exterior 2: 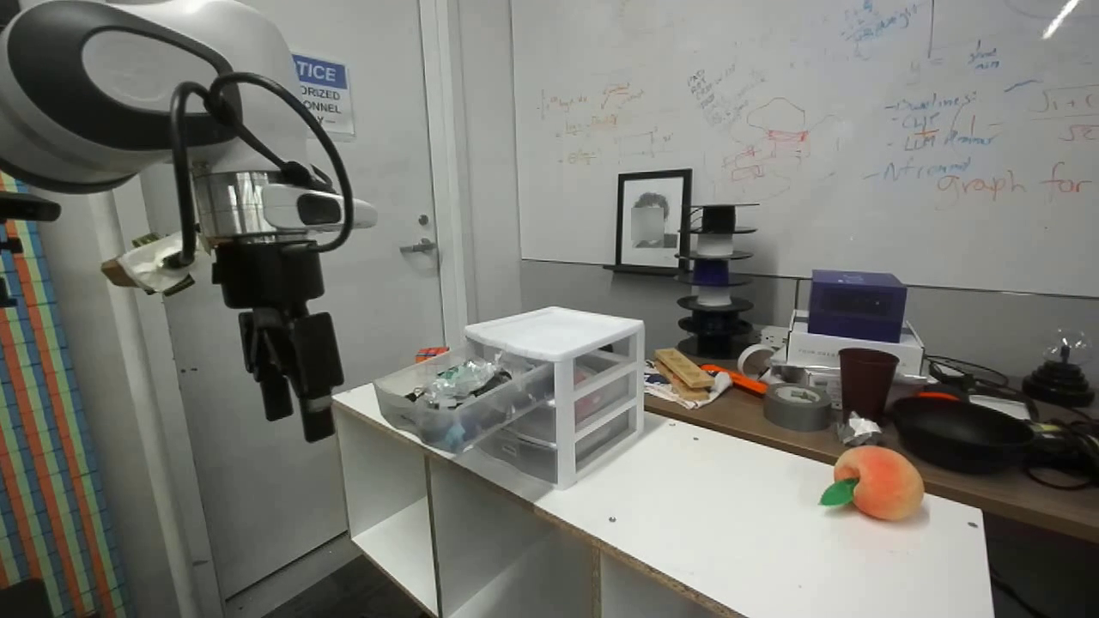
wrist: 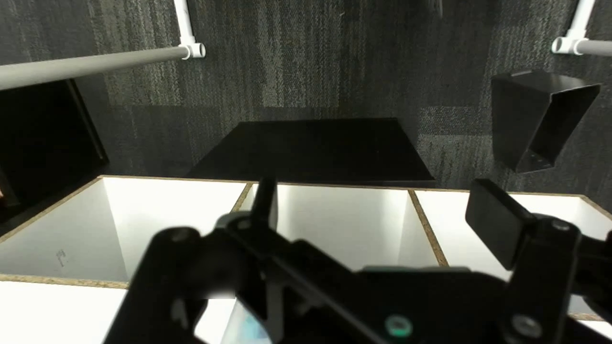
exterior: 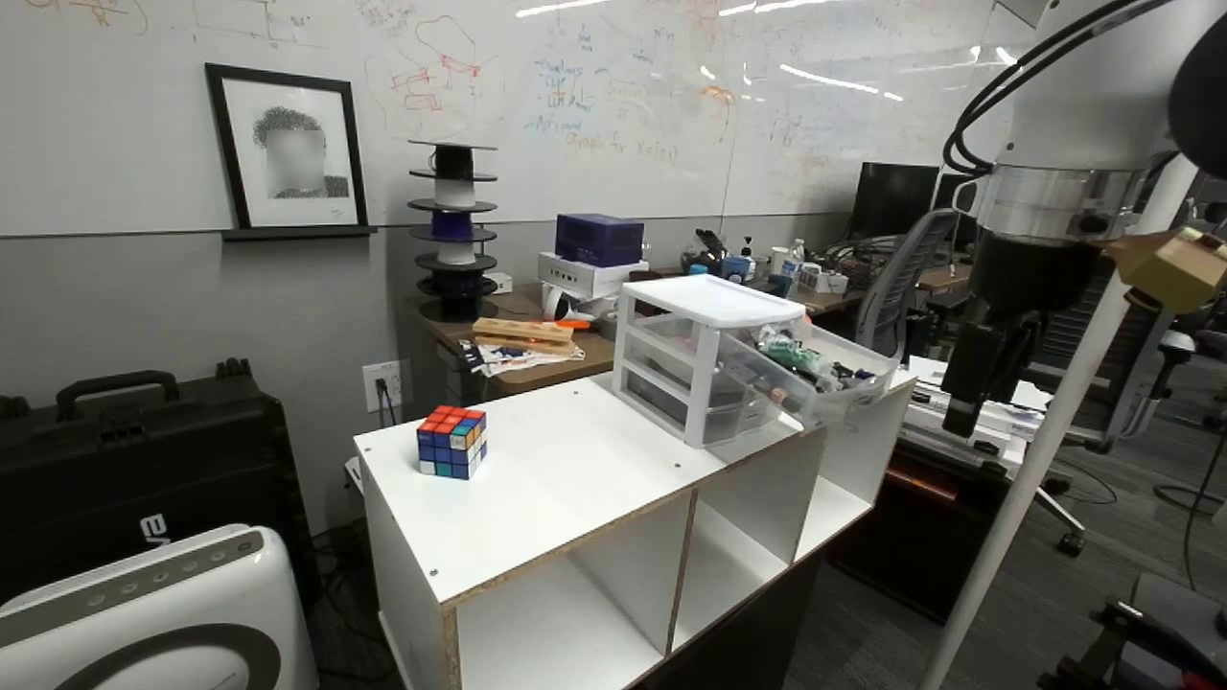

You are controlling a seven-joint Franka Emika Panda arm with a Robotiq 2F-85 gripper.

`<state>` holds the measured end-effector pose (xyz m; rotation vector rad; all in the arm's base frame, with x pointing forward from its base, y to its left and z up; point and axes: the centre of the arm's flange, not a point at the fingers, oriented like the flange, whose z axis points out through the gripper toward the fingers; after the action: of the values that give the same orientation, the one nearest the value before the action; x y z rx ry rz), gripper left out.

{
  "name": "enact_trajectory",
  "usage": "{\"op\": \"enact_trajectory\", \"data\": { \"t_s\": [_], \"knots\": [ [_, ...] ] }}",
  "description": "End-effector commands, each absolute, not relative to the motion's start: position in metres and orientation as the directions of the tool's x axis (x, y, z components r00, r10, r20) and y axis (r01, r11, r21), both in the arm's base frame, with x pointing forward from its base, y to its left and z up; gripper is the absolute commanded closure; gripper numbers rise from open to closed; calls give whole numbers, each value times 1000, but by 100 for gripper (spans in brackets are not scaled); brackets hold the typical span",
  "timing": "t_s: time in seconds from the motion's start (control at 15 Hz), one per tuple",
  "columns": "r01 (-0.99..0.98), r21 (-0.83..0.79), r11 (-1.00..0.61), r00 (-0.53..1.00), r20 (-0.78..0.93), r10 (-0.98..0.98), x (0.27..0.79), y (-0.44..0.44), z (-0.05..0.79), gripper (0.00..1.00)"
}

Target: Put the silver object, battery, and plastic bag on the table into the open drawer and then close the drawer

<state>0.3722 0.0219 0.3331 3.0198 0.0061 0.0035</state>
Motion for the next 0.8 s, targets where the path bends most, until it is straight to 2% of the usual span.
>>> {"op": "enact_trajectory", "data": {
  "t_s": [0.0, 0.07, 0.13, 0.2, 0.73],
  "knots": [
    [43, 92, -995, 999, 28, 46, 384, 0, 324, 0],
    [48, 86, -995, 998, 24, 50, 406, -3, 318, 0],
    [54, 79, -995, 998, 26, 57, 412, -6, 315, 25],
    [62, 73, -995, 998, 28, 64, 419, -8, 312, 26],
    [105, 37, -994, 994, 20, 105, 465, -4, 296, 88]
  ]
}}
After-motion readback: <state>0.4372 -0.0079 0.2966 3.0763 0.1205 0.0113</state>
